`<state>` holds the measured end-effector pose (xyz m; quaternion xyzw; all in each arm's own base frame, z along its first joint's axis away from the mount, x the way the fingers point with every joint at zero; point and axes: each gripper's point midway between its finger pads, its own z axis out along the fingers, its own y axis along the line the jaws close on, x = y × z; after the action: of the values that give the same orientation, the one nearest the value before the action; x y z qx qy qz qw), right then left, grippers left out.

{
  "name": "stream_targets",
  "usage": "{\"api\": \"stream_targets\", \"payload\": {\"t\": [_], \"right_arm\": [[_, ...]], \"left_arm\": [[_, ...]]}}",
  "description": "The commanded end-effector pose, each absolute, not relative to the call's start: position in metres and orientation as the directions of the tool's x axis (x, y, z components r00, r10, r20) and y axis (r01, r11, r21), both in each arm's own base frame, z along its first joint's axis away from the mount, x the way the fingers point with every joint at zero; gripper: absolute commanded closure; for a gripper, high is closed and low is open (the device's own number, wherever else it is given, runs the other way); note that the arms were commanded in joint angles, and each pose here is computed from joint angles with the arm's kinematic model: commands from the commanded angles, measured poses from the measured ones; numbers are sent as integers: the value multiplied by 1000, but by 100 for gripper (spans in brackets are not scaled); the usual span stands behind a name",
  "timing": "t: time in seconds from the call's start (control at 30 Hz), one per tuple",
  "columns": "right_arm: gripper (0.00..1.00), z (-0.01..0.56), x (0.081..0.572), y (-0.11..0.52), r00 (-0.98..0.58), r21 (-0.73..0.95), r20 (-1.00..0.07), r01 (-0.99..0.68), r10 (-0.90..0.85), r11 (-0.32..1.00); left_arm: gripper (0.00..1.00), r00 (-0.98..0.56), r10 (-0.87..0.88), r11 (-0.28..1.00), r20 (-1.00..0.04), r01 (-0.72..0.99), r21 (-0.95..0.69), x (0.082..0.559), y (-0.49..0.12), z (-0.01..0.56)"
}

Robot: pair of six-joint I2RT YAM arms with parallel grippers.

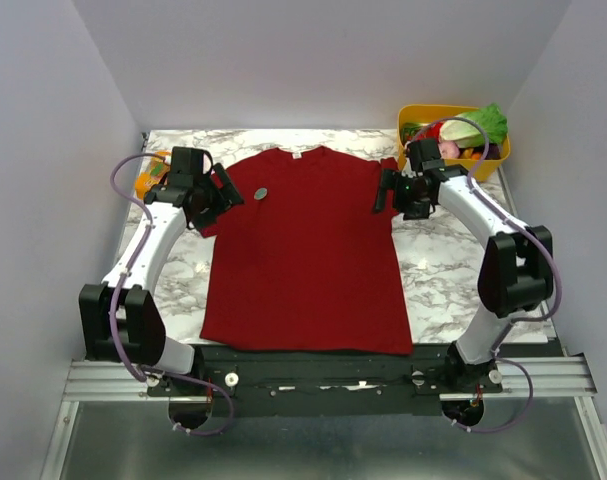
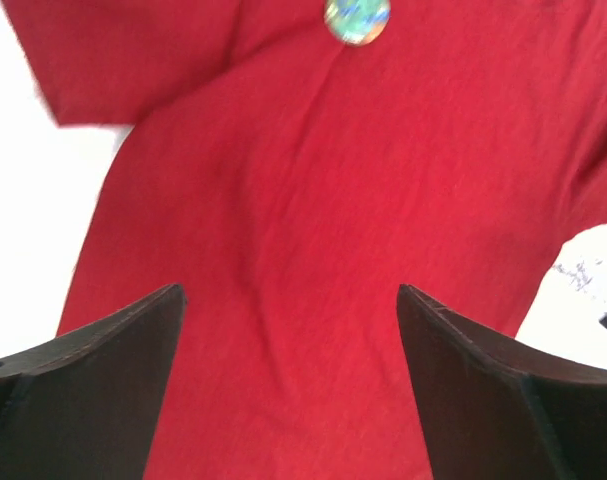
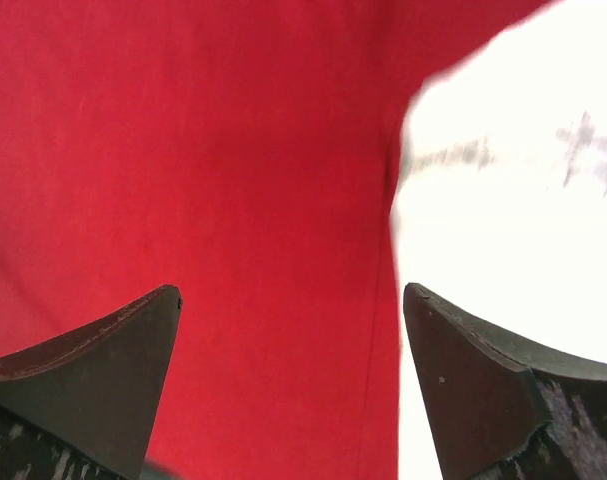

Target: Pin the brooch onto the clothing

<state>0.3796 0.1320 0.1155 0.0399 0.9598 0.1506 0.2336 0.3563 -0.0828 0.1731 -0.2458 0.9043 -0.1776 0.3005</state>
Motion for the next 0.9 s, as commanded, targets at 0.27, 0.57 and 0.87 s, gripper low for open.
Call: {"api": "stream_targets", "payload": {"t": [0.27, 0.57, 0.87], "right_arm": [[11, 99, 481, 104, -818, 112, -554, 110, 154, 988], [49, 70, 506, 94, -829, 153, -501, 199, 250, 968], [99, 41, 499, 94, -870, 177, -409, 221, 276, 959]], "left_arm": [[24, -711, -452, 883, -539, -270, -384, 422, -73, 168], [80, -733, -412, 910, -541, -300, -286, 449, -49, 143], [100, -771, -407, 913, -490, -334, -234, 466, -37, 104]]}}
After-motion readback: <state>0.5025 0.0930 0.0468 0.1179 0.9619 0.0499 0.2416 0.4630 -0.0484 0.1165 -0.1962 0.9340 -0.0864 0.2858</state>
